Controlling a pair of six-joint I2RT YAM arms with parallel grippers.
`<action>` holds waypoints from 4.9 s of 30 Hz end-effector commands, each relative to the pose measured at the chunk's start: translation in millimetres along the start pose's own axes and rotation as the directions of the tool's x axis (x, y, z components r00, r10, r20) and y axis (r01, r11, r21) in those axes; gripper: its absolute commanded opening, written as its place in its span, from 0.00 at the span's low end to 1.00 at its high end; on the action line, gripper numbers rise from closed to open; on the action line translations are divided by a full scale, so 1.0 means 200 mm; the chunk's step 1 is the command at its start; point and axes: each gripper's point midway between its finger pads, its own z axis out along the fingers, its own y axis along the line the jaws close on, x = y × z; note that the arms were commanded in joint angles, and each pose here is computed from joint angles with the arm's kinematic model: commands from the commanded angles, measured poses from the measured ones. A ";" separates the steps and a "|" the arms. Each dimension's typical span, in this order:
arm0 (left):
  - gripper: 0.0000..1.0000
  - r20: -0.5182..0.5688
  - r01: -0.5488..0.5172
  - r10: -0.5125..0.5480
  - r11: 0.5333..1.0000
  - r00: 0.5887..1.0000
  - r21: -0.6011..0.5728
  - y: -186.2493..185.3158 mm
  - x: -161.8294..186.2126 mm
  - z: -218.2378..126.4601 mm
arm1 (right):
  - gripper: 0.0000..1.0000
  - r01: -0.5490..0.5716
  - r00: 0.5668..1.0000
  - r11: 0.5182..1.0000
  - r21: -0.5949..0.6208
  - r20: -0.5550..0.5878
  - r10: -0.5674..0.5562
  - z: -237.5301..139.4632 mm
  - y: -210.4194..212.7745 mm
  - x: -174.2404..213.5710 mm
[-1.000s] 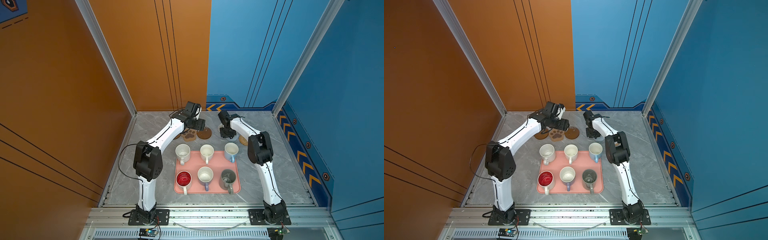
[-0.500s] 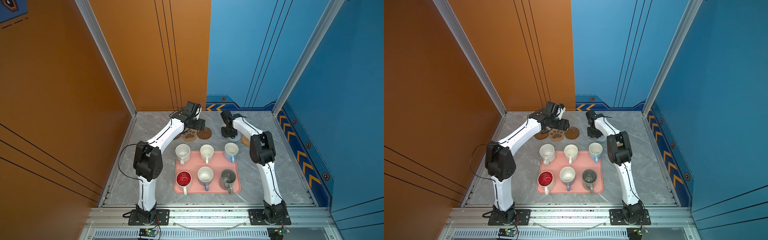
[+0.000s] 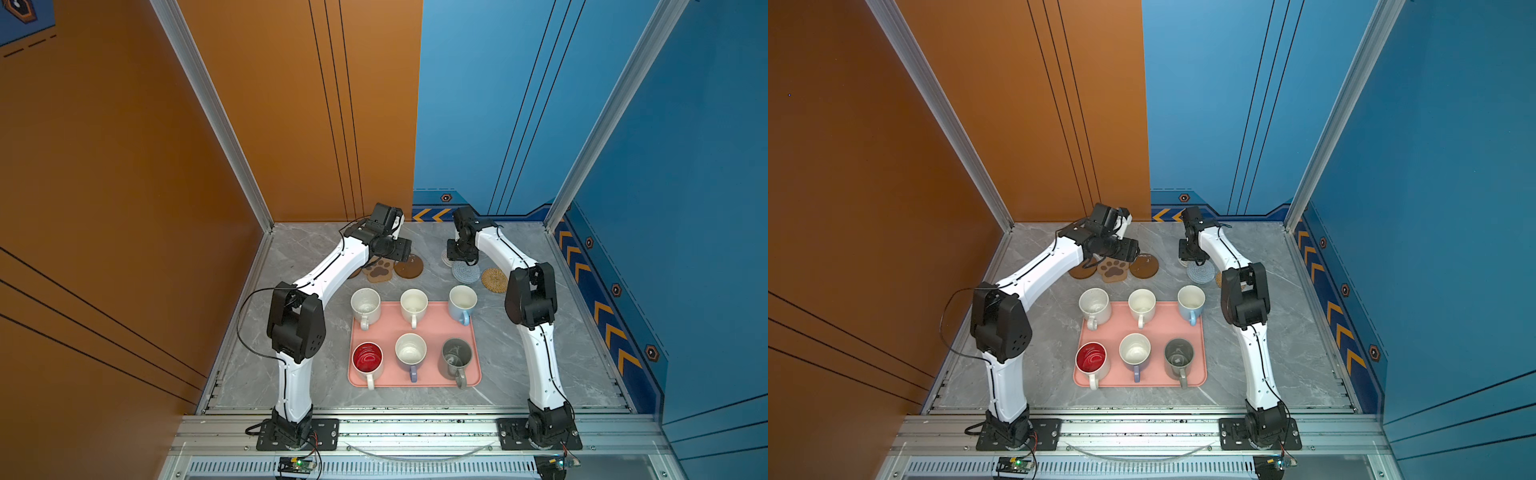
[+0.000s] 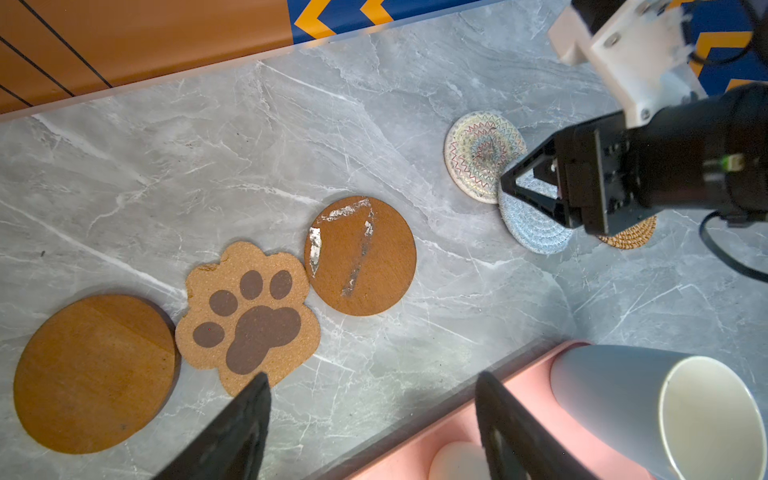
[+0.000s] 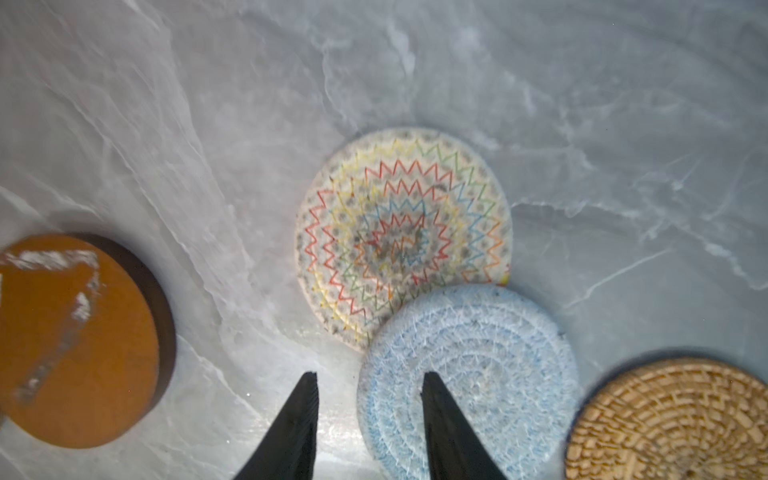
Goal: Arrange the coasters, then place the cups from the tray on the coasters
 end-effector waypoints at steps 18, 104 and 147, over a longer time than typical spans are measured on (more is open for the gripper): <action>0.78 0.030 -0.013 0.012 1.000 0.999 0.026 -0.05 -0.06 -0.03 | 0.39 -0.091 0.991 0.987 -0.135 -0.107 0.077 0.36 0.07 0.04; 0.00 -0.193 0.073 -0.051 0.992 0.980 0.107 -0.35 0.31 0.97 | 0.00 -0.234 0.949 0.947 -0.219 -0.264 0.173 0.21 -0.22 0.48; 0.00 -0.234 0.080 -0.072 0.997 0.970 0.024 -0.25 0.40 0.94 | 0.00 -0.318 0.935 0.935 -0.156 -0.212 0.283 0.28 -0.47 0.24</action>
